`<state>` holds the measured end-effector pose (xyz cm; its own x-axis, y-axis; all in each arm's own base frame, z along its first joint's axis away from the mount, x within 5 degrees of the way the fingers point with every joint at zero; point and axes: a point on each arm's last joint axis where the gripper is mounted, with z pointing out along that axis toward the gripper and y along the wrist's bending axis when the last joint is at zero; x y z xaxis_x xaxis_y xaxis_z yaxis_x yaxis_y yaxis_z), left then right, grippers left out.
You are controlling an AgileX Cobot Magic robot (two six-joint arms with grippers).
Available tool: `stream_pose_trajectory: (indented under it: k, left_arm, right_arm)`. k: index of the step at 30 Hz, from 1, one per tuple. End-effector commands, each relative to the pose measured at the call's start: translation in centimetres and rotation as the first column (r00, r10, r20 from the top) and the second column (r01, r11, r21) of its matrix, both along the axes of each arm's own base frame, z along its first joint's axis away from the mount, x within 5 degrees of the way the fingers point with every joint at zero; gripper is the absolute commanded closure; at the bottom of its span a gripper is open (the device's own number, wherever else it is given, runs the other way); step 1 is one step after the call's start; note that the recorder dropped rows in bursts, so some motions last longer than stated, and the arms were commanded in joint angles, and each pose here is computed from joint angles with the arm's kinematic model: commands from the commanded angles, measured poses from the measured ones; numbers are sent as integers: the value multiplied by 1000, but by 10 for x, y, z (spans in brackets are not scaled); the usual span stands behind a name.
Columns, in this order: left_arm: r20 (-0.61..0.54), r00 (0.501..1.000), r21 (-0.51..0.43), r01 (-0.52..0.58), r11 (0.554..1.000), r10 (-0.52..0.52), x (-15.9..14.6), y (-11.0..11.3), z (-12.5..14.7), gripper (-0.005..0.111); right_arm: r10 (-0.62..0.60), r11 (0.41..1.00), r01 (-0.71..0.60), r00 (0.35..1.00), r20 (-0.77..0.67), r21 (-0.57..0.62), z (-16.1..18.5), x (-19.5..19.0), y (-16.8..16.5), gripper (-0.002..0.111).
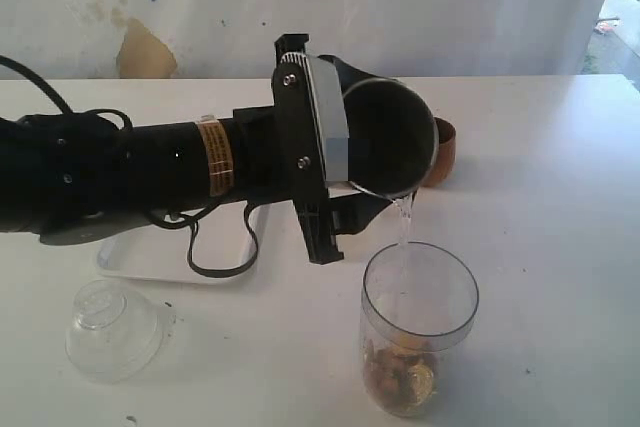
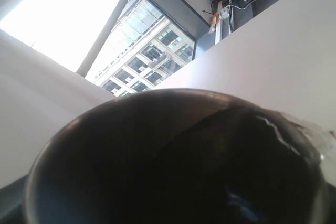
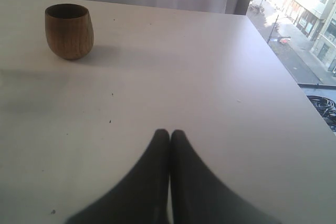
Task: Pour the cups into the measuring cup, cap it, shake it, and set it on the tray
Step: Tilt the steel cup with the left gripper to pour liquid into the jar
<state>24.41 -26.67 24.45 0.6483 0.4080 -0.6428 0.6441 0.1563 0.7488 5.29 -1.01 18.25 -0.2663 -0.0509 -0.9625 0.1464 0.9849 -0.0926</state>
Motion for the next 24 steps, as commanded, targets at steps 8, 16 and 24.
stream_pose_trajectory:
  k: [8,16,24]
  left_arm:
    - [147,988,-17,45,999,-42,-2,-3,14,107]
    - [290,954,12,78,997,-79,-4,-4,17,107]
    - [378,921,58,80,995,-96,-4,-4,17,107]
  right_arm:
    - [-1,1000,1,1000,5,-8,0,0,0,108]
    - [-1,1000,1,1000,5,-8,0,0,0,108]
    - [-1,1000,1,1000,5,-8,0,0,0,108]
